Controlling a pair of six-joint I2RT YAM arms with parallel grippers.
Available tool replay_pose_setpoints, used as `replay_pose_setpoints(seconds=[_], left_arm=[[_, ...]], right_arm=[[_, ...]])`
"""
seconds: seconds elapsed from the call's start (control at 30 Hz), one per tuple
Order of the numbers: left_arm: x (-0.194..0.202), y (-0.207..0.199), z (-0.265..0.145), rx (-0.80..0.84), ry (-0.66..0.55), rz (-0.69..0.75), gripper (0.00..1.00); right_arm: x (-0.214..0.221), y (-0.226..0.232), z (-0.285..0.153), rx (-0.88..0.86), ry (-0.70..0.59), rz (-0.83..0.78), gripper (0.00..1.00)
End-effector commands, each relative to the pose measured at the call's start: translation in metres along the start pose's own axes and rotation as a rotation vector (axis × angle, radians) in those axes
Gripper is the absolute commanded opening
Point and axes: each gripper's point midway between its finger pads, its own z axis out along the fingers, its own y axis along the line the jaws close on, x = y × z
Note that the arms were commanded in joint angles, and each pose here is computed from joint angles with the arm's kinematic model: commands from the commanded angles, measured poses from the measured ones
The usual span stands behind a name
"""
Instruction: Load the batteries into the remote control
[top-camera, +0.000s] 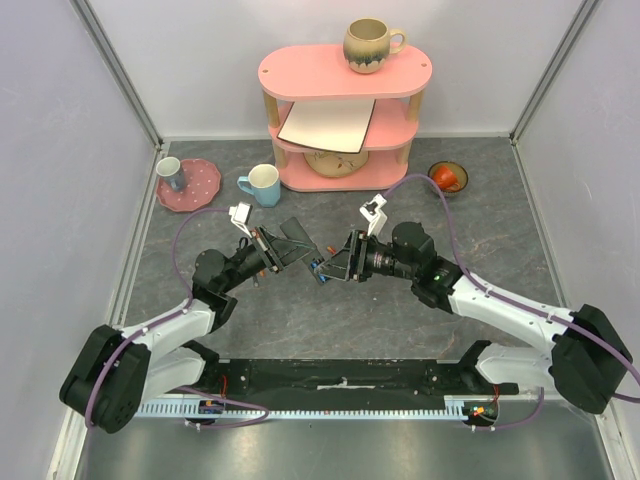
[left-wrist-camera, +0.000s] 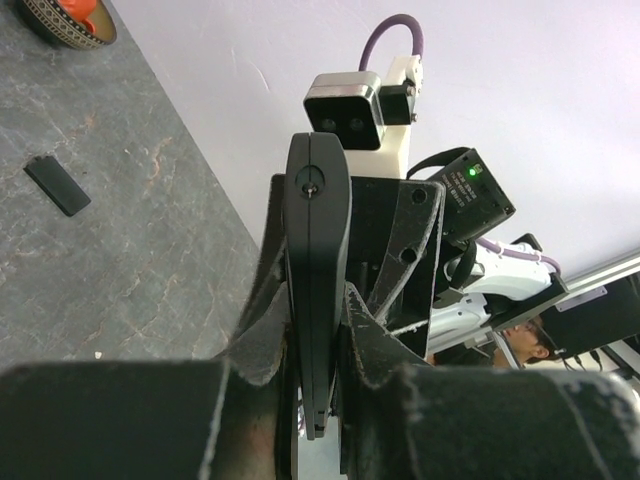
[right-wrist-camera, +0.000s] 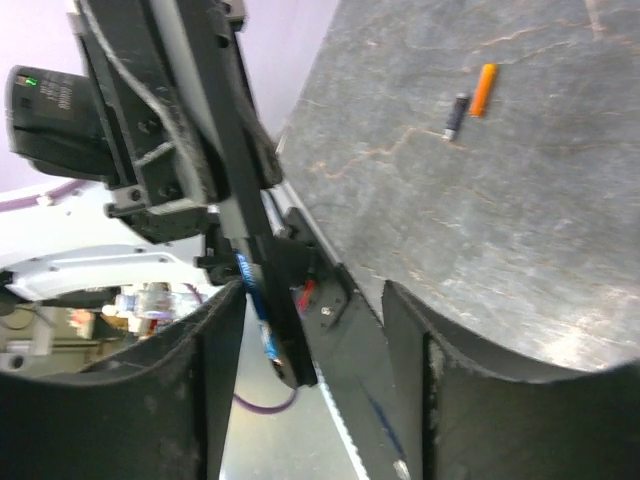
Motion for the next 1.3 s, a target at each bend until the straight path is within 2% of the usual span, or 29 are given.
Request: replay_pose_setpoints(seconds=[0.0,0.07,0.2,0.27,0.37,0.4,0.5,0.57,0.63,0.93,1.07,1.27], left_arm=[[-0.012,-0.027,0.004,0.087,-0.035,0.047,0.02],[-0.011,-0.024,0.003,0.078,-0.039,0.051,0.02],[-0.009,-0.021,0.000,0.064,-0.037,0.059,0.02],[-0.007,-0.018,-0.004,0.053,-0.029,0.071,0.02],[-0.001,-0.012,-0.013,0.025,-0.024,0.086,0.02],[0.000,-0.008,-0.016,0.007,-0.023,0.087,0.02],[0.011,0.003,-0.029,-0.051,-0.004,0.088,0.02],[0.021,0.012,-0.040,-0.100,0.017,0.080,0.02],[0.029,0.022,-0.049,-0.139,0.029,0.078,0.02],[0.045,0.026,-0.081,-0.179,-0.003,0.079,0.02],[0.045,0.023,-0.084,-0.177,-0.008,0.090,0.02],[0.048,0.020,-0.085,-0.165,0.015,0.094,0.02]], right_arm=[[-0.012,0.005,-0.006,0.039,-0.022,-0.021,0.70],[-0.023,0.013,-0.011,0.032,-0.051,-0.033,0.77],[-0.042,0.021,-0.027,0.044,-0.085,-0.060,0.84],[-0.065,0.023,-0.043,0.066,-0.145,-0.112,0.86],[-0.083,-0.011,-0.061,0.225,-0.186,-0.172,0.86],[-0.085,-0.040,-0.068,0.364,-0.200,-0.172,0.85],[-0.077,-0.101,-0.071,0.603,-0.128,-0.230,0.77],[-0.068,-0.138,-0.069,0.719,-0.064,-0.252,0.73],[-0.068,-0.164,-0.070,0.814,-0.061,-0.258,0.71],[-0.075,-0.225,-0.037,0.951,0.043,-0.339,0.66],[-0.093,-0.233,-0.014,0.953,0.045,-0.356,0.60],[-0.102,-0.251,0.004,0.983,0.067,-0.376,0.57]])
